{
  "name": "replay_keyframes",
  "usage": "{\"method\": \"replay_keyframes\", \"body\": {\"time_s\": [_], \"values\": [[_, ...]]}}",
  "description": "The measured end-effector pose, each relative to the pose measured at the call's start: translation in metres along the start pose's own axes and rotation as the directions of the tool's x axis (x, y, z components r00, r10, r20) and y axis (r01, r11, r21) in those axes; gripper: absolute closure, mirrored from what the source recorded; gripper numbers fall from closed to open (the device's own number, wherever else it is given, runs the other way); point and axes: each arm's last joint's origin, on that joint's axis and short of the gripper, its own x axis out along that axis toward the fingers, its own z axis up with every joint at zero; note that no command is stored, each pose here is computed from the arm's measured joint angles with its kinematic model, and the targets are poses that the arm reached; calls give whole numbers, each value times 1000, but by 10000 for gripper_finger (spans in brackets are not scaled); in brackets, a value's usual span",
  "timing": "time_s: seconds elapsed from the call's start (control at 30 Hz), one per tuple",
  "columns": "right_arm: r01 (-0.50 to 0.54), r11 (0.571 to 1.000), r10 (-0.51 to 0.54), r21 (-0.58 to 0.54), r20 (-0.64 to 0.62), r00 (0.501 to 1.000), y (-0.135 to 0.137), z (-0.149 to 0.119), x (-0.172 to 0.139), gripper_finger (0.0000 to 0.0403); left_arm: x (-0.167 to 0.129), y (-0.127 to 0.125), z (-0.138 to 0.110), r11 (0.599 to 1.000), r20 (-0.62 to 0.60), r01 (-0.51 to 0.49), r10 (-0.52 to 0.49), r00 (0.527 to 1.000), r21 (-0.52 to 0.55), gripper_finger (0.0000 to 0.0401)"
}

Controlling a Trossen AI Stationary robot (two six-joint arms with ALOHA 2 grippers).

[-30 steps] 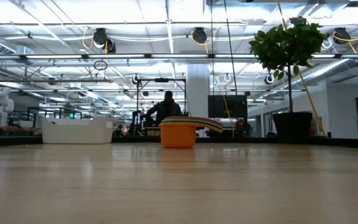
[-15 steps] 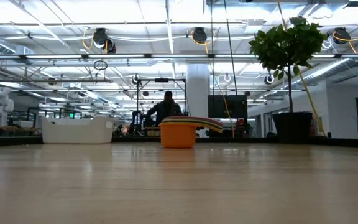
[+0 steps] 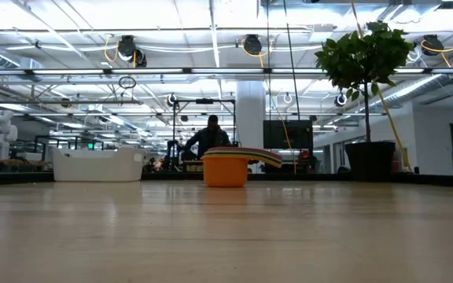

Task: Nest measuring cups in basket
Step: Stack the blue measuring cup into the red measuring cup

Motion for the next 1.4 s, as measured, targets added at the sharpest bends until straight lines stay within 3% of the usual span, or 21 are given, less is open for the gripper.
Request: {"method": "replay_keyframes", "body": {"time_s": [0.13, 0.33, 0.57, 0.67, 0.73, 0.83, 0.9, 1.0, 1.07, 1.2, 1.3, 1.4], "values": [[0, 1000, 0, 8, 0, 1000, 0, 0, 0, 402, 0, 0, 0, 1000, 0, 0, 0, 1000, -2, 394], [-6, 987, 6, 159, 1, 1000, 1, 0, 0, 374, 0, 0, 0, 1000, 2, -1, 1, 1000, 20, 396], [-16, 920, 21, 393, -8, 1000, 1, -1, 0, 314, -13, 6, 9, 992, 51, -14, 8, 999, 126, 398], [-24, 868, 37, 495, -16, 999, 2, -1, 0, 284, -22, 10, 13, 983, 69, -18, 6, 998, 182, 399], [-9, 801, 36, 598, -32, 999, 2, -3, 0, 267, -28, 12, 16, 972, 86, -20, 0, 996, 232, 399], [27, 641, 47, 767, -74, 996, 1, -7, 0, 244, -38, 15, 17, 936, 82, -22, -7, 997, 352, 398], [87, 510, 40, 856, -125, 991, 1, -12, -1, 234, -45, 16, 17, 879, 72, -21, -15, 997, 476, 394], [174, 270, 42, 947, -192, 981, 1, -24, 0, 222, -51, 15, 16, 767, 57, -12, -32, 998, 642, 389], [163, 183, 46, 970, -174, 984, 2, -30, 2, 215, -54, 15, 16, 707, 56, -11, -41, 998, 707, 389], [-77, 47, 91, 996, 73, 993, 9, -34, 10, 199, -55, 13, 17, 620, 60, -20, -44, 997, 785, 396], [-278, -66, 85, 958, 283, 955, 12, -40, 15, 183, -56, 11, 16, 577, 60, -19, -52, 997, 817, 396], [-402, -139, 46, 905, 411, 910, 13, -44, 15, 166, -54, 9, 16, 554, 54, -16, -53, 997, 832, 397]]}}
